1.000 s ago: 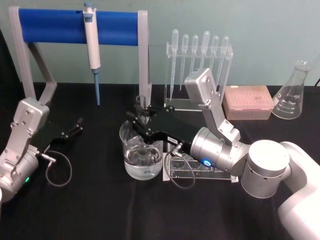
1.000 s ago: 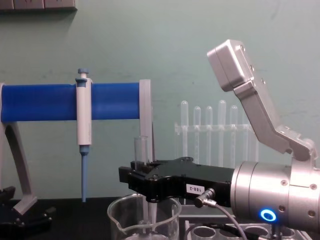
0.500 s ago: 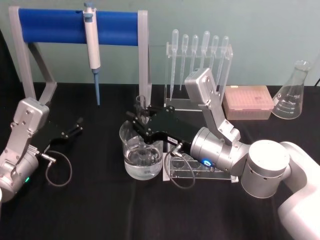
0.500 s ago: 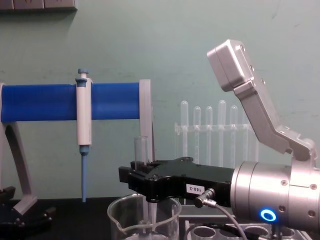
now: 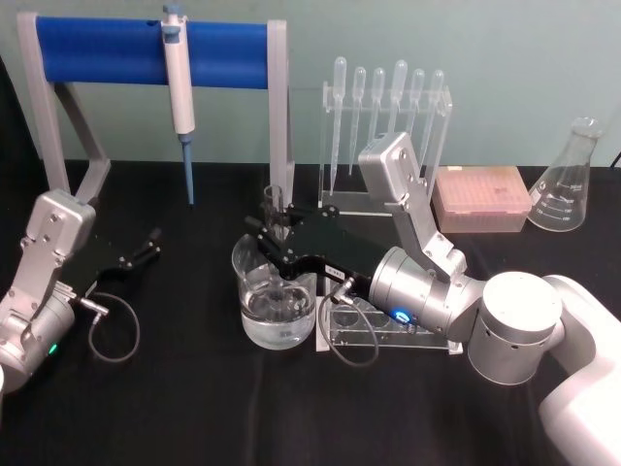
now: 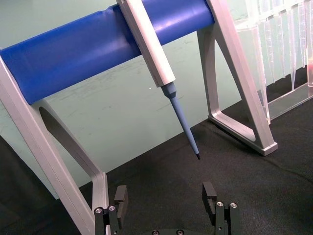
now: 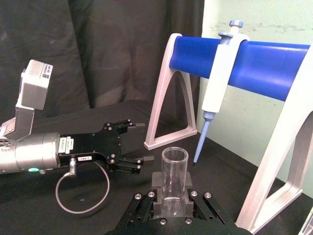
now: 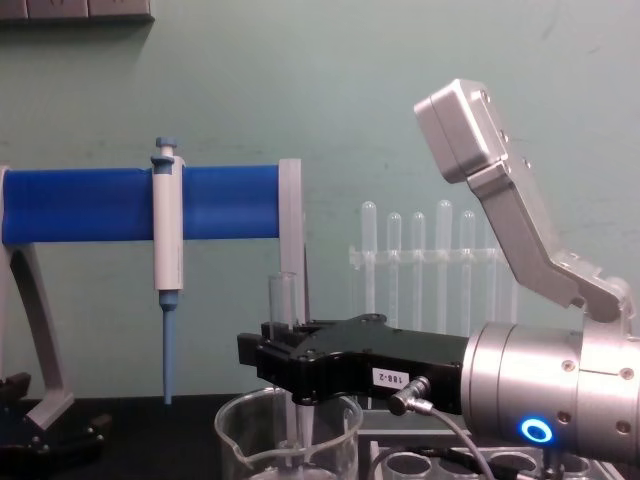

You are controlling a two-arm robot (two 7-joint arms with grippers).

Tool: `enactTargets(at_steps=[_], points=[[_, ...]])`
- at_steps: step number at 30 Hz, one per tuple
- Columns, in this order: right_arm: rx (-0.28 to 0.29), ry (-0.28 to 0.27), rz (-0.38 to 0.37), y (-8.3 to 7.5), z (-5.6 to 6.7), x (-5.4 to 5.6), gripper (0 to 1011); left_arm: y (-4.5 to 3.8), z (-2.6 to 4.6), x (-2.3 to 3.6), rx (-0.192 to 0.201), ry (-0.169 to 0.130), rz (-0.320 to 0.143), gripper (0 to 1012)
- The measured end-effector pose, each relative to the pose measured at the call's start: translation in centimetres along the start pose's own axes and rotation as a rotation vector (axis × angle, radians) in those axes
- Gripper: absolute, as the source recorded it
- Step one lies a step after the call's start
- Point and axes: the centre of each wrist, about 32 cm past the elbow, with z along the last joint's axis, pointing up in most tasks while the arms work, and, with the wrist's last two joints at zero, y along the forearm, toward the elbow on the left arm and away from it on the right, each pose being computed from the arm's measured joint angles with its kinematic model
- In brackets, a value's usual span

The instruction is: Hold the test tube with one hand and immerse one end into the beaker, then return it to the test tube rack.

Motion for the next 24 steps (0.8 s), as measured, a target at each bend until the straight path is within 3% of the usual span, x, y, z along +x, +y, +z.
enactTargets(at_steps=[24], points=[[0.000,0.000,0.000,0.00,0.00,0.00,227,0.00,0.00,0.00,0.000,0.000,0.000,1000]])
